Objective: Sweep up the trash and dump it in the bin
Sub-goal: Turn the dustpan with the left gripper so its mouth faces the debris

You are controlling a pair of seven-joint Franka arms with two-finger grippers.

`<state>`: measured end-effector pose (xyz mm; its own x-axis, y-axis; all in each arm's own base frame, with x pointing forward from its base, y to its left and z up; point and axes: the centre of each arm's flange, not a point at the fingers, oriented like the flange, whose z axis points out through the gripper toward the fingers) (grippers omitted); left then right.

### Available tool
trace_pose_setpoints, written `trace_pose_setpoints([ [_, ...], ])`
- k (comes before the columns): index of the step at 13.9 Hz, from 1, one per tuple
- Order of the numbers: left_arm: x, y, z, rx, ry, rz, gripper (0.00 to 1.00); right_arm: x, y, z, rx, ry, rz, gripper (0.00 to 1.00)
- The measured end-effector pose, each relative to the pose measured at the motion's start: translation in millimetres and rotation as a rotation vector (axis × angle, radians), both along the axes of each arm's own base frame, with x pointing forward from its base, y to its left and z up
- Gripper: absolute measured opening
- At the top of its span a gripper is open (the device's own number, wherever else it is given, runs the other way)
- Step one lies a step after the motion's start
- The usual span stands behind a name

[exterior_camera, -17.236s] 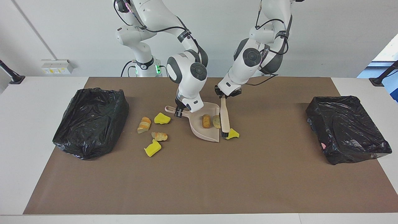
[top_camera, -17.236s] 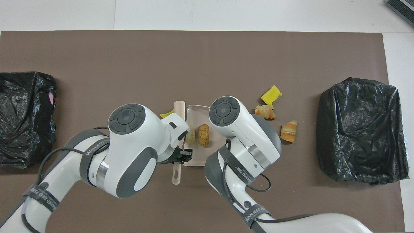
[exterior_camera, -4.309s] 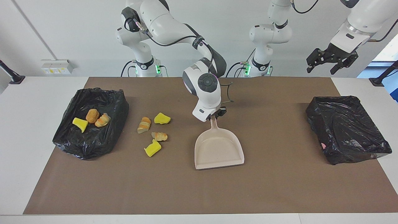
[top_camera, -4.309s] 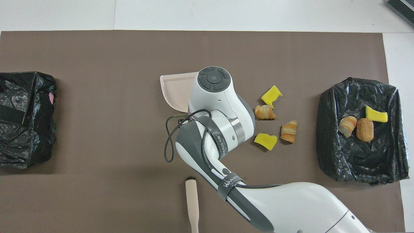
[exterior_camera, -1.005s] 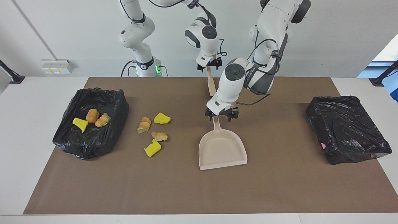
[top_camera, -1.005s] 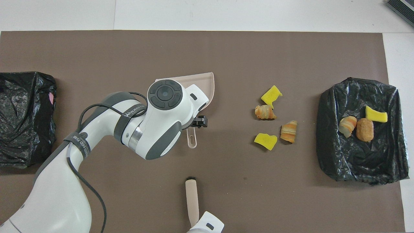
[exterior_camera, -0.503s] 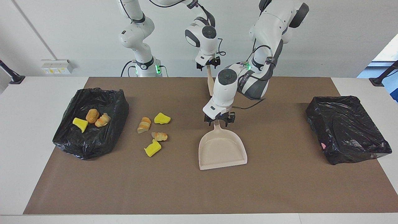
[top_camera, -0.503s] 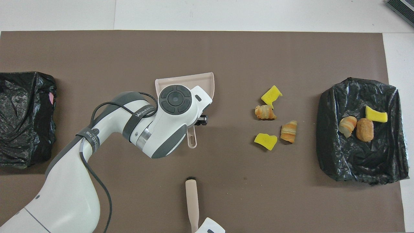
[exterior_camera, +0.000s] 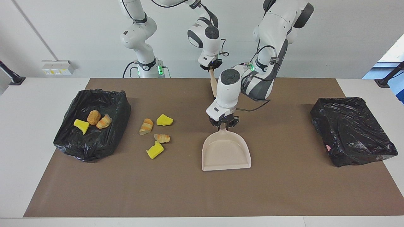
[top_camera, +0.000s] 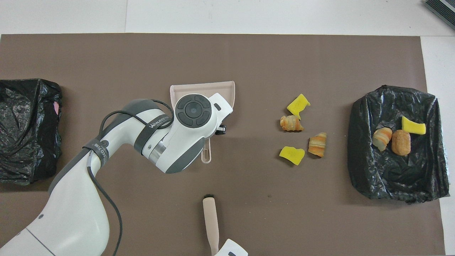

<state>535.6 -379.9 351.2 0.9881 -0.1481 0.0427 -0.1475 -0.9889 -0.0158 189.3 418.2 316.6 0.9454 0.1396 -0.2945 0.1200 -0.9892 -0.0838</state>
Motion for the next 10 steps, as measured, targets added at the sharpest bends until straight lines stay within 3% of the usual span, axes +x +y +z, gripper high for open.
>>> trace_pose_setpoints([
  [2, 3, 2, 2, 0.002, -0.005, -0.043, 0.32, 0.3, 0, 0, -0.001, 0.000, -0.005, 0.10],
  [5, 10, 12, 8, 0.024, 0.001, -0.169, 0.32, 0.9, 0, 1, 0.001, -0.001, -0.007, 0.10],
  [10, 17, 54, 41, 0.116, 0.077, -0.618, 0.32, 1.6, 2, 3, 0.005, -0.003, -0.010, 0.10],
])
